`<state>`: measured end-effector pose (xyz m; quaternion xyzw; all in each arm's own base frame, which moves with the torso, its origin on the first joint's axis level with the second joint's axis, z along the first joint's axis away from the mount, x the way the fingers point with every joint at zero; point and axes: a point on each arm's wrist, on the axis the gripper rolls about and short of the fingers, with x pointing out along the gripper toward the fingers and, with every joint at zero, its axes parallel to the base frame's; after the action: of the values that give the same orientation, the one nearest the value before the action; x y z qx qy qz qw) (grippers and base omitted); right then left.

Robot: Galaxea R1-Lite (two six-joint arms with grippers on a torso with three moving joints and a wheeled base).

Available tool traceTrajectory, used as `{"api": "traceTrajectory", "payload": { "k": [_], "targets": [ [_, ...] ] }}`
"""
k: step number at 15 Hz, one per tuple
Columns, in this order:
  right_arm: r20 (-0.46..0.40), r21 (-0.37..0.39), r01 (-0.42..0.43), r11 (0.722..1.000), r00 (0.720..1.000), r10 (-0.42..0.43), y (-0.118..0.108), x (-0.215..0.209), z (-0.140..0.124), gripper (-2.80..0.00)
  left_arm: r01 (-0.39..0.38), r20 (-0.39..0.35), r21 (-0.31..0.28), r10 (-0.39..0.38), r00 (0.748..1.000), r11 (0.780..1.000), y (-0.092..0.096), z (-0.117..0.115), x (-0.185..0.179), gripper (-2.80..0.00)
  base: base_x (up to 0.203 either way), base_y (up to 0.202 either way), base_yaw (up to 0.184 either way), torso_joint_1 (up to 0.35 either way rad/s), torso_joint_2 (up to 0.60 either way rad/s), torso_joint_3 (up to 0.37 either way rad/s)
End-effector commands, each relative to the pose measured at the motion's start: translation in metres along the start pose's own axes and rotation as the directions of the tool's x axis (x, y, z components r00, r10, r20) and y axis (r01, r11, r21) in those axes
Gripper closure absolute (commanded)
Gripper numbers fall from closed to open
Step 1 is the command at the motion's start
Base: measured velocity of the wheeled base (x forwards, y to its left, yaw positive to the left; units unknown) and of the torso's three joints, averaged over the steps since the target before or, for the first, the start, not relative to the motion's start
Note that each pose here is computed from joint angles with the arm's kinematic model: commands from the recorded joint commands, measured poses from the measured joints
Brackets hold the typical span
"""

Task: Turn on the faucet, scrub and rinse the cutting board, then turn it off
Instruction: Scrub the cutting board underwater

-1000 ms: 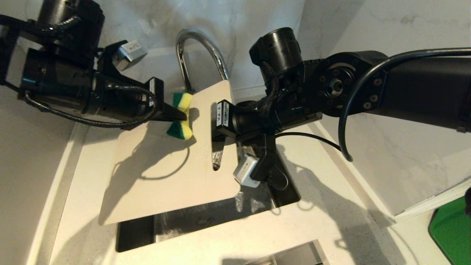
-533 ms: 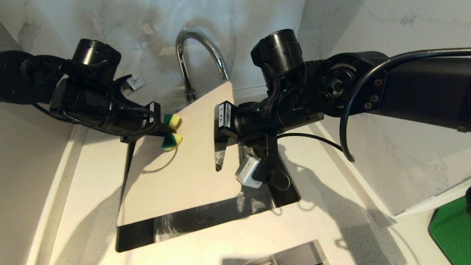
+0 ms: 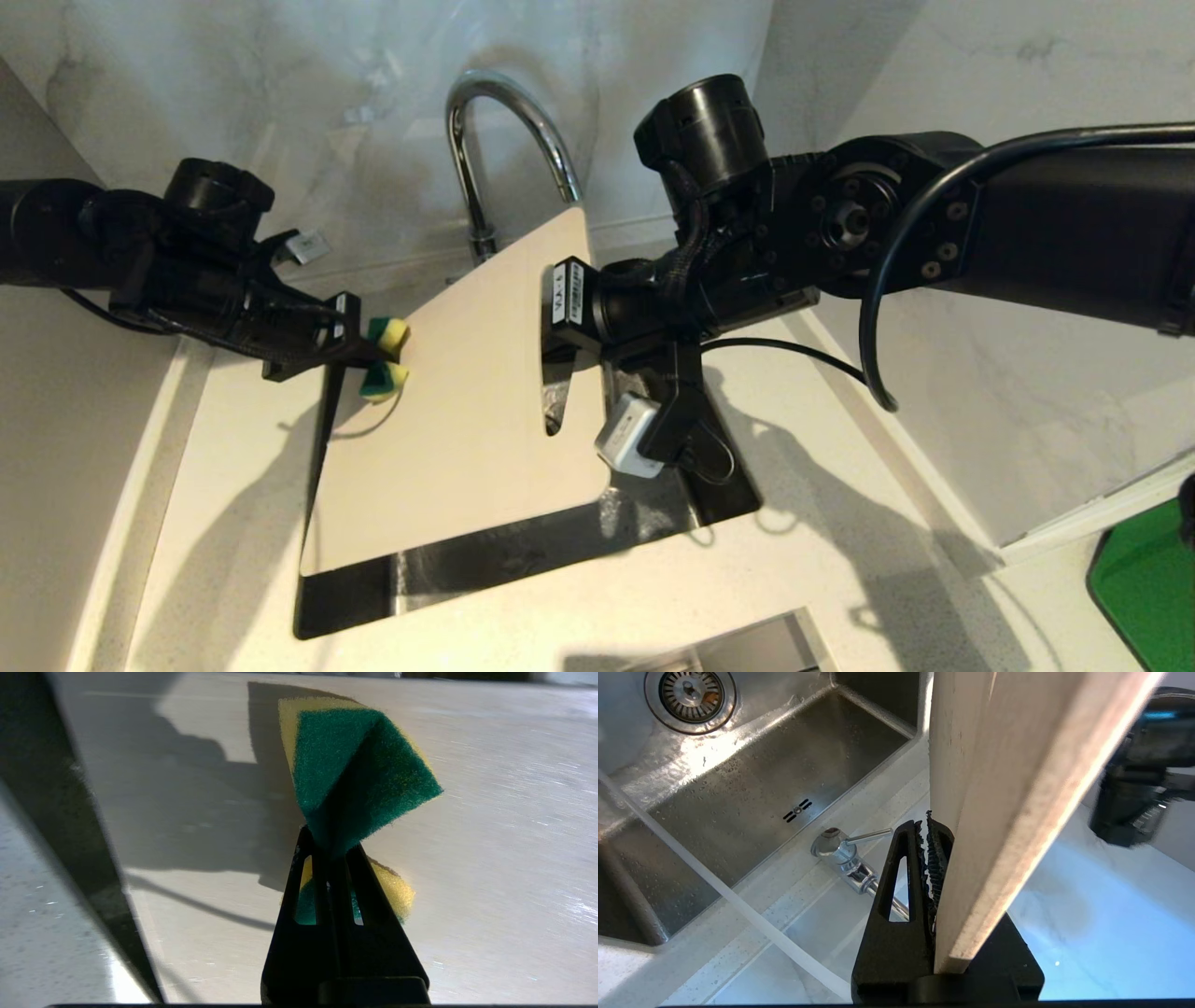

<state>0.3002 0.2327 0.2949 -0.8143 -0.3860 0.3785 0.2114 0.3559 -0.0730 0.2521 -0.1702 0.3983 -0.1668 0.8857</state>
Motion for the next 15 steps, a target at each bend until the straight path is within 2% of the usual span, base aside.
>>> {"api": "traceTrajectory", "payload": {
  "k": [1, 3, 8, 12, 15],
  "targets": [
    [0.011, -0.011, -0.004, 1.0, 1.0, 0.004, 0.002, 0.001, 0.002, 0.0, -0.002, -0.011, -0.047, 0.002, 1.0, 0.999, 0.023, 0.004, 0.0, 0.0, 0.0, 0.0, 0.0, 0.0, 0.0, 0.0],
    [0.011, -0.01, -0.005, 1.0, 1.0, 0.006, 0.002, 0.001, 0.002, 0.0, 0.005, -0.002, -0.076, -0.005, 1.0, 0.997, 0.041, 0.008, -0.005, 0.0, 0.0, 0.0, 0.0, 0.0, 0.0, 0.0],
    [0.021, -0.006, -0.007, 1.0, 1.0, 0.007, 0.004, 0.003, 0.003, 0.0, -0.062, -0.004, -0.13, 0.062, 0.998, 0.99, 0.088, 0.013, -0.003, 0.0, 0.0, 0.0, 0.0, 0.0, 0.0, 0.0],
    [0.027, -0.008, 0.001, 1.0, 1.0, -0.001, 0.004, 0.002, 0.004, 0.0, -0.069, 0.012, -0.137, 0.072, 0.997, 0.988, 0.094, 0.015, -0.008, 0.0, 0.0, 0.0, 0.0, 0.0, 0.0, 0.0],
    [0.029, -0.007, -0.001, 1.0, 1.0, 0.001, 0.004, 0.002, 0.005, 0.0, -0.058, 0.05, -0.111, 0.064, 0.997, 0.992, 0.084, 0.018, -0.023, 0.0, 0.0, 0.0, 0.0, 0.0, 0.0, 0.0]
  ]
}}
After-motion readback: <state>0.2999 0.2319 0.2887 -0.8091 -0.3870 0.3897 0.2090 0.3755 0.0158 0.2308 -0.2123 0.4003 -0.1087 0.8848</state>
